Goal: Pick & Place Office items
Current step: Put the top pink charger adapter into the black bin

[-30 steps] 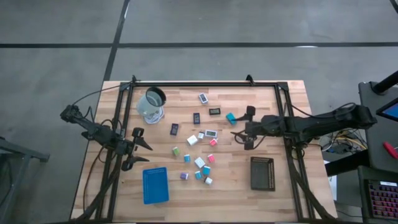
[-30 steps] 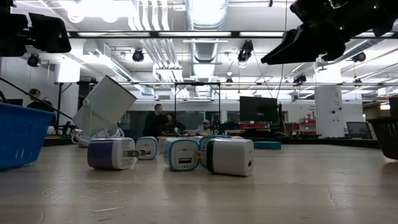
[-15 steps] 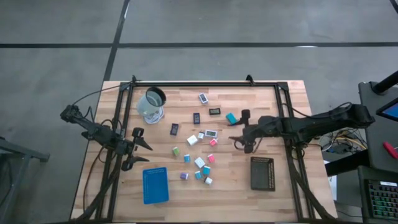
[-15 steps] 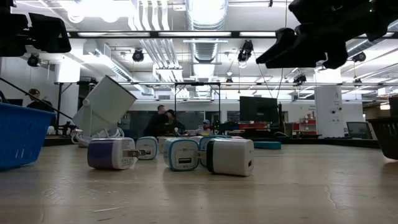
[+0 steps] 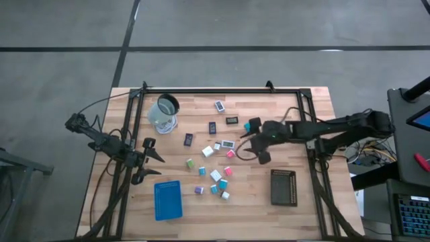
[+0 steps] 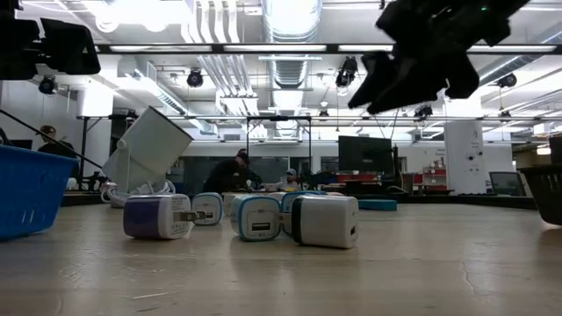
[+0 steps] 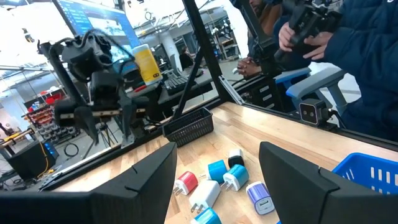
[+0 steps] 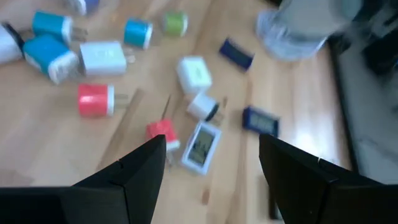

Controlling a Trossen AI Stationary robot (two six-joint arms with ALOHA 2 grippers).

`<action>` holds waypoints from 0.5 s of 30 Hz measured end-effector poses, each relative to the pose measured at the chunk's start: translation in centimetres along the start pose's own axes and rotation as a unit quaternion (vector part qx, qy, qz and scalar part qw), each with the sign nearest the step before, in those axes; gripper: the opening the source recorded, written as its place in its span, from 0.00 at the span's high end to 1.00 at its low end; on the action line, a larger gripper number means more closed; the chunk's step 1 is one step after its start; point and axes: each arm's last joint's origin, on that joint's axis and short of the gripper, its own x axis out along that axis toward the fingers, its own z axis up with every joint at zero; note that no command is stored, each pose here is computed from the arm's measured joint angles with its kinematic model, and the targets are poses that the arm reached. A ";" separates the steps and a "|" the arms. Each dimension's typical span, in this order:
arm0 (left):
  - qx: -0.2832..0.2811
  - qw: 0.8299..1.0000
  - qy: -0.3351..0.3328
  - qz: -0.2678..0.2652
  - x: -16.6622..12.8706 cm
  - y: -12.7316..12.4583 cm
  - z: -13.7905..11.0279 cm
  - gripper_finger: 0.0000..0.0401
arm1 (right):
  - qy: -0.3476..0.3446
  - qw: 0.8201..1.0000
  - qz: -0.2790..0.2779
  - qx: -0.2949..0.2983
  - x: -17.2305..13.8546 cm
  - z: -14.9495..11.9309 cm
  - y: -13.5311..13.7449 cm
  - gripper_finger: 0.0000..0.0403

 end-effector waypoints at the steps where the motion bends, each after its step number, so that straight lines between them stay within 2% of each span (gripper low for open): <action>1: 0.000 1.000 0.000 0.000 0.0 0.0 0.0 0.42 | 0.004 1.000 0.013 0.004 0.4 0.1 -0.2 0.38; 6: 0.000 1.000 0.000 0.000 0.0 0.0 0.0 0.42 | -0.011 0.996 0.083 -0.022 2.0 0.1 -1.0 0.38; 15: 0.000 1.000 0.000 0.000 0.0 0.0 0.0 0.42 | -0.003 0.992 0.099 -0.078 4.2 0.1 -1.0 0.38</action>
